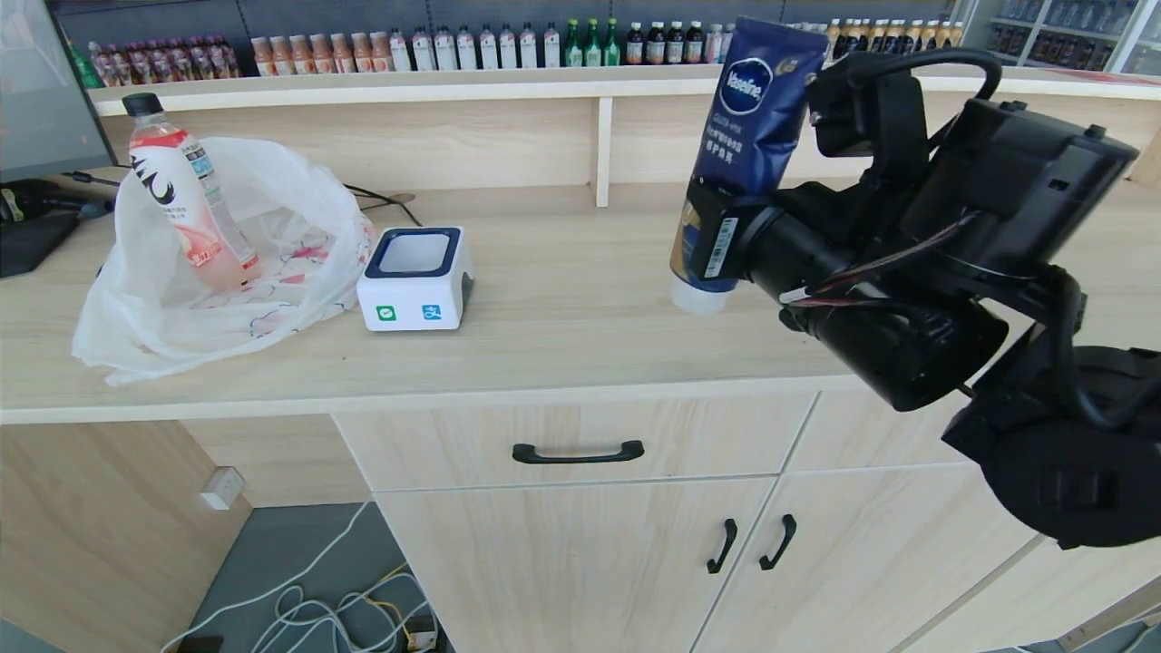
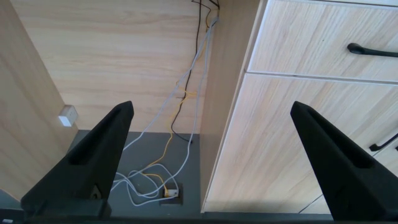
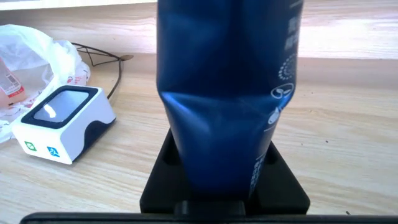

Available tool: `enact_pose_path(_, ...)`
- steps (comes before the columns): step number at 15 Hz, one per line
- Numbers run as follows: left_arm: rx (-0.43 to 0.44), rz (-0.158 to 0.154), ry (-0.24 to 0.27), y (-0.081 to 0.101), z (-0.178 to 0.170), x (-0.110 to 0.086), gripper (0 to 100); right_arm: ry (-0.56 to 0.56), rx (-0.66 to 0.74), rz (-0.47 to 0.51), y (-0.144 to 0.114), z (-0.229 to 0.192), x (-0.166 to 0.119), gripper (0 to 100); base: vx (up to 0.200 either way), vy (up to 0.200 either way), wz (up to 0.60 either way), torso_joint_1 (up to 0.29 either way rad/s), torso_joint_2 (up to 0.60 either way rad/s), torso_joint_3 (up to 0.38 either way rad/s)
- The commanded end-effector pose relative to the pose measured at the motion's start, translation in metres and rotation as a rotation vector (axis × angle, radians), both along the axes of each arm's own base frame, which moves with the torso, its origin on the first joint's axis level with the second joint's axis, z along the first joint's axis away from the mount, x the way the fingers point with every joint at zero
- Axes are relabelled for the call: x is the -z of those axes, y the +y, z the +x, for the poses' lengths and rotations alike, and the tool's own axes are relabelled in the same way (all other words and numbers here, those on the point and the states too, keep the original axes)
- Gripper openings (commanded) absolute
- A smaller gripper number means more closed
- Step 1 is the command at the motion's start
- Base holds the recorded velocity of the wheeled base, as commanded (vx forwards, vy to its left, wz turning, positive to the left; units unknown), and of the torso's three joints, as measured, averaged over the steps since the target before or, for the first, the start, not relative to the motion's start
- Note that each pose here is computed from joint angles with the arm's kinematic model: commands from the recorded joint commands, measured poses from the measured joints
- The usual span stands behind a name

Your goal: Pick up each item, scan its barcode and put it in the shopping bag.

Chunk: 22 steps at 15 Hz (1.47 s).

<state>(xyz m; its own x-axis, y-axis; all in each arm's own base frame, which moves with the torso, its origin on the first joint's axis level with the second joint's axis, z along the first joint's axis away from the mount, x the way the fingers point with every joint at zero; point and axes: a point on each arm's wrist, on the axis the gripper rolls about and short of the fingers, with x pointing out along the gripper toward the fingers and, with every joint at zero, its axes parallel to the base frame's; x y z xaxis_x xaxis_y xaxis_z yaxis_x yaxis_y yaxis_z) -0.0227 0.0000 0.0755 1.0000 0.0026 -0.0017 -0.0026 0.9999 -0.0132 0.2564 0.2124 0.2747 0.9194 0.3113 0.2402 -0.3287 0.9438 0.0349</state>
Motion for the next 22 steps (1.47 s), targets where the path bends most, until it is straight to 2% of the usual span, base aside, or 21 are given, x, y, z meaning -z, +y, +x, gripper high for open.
enact_pose_path(1,-0.001,-0.001,0.0,0.0,0.0,0.0,100,-0.034,-0.003,0.029,-0.017,-0.021,-0.004,0,0.0,0.0,0.0,0.0,0.0,0.0)
enact_pose_path(3,-0.001,-0.001,0.0,0.0,0.0,0.0,100,-0.044,-0.015,0.036,-0.023,-0.033,-0.002,0,0.0,0.0,0.0,0.0,0.0,0.0)
enact_pose_path(9,-0.001,-0.001,0.0,0.0,0.0,0.0,100,-0.012,-0.14,0.01,-0.049,-0.104,0.016,0,0.0,0.0,0.0,0.0,0.0,0.0)
enact_pose_path(15,-0.001,-0.001,0.0,0.0,0.0,0.0,100,0.009,-0.156,-0.006,-0.079,-0.133,0.041,0,0.0,0.0,0.0,0.0,0.0,0.0)
enact_pose_path(19,-0.001,-0.001,0.0,0.0,0.0,0.0,100,0.003,-0.169,-0.006,-0.078,-0.136,0.041,0,0.0,0.0,0.0,0.0,0.0,0.0)
enact_pose_path(22,-0.001,-0.001,0.0,0.0,0.0,0.0,100,0.005,-0.236,-0.054,-0.063,-0.142,0.045,0,0.0,0.0,0.0,0.0,0.0,0.0)
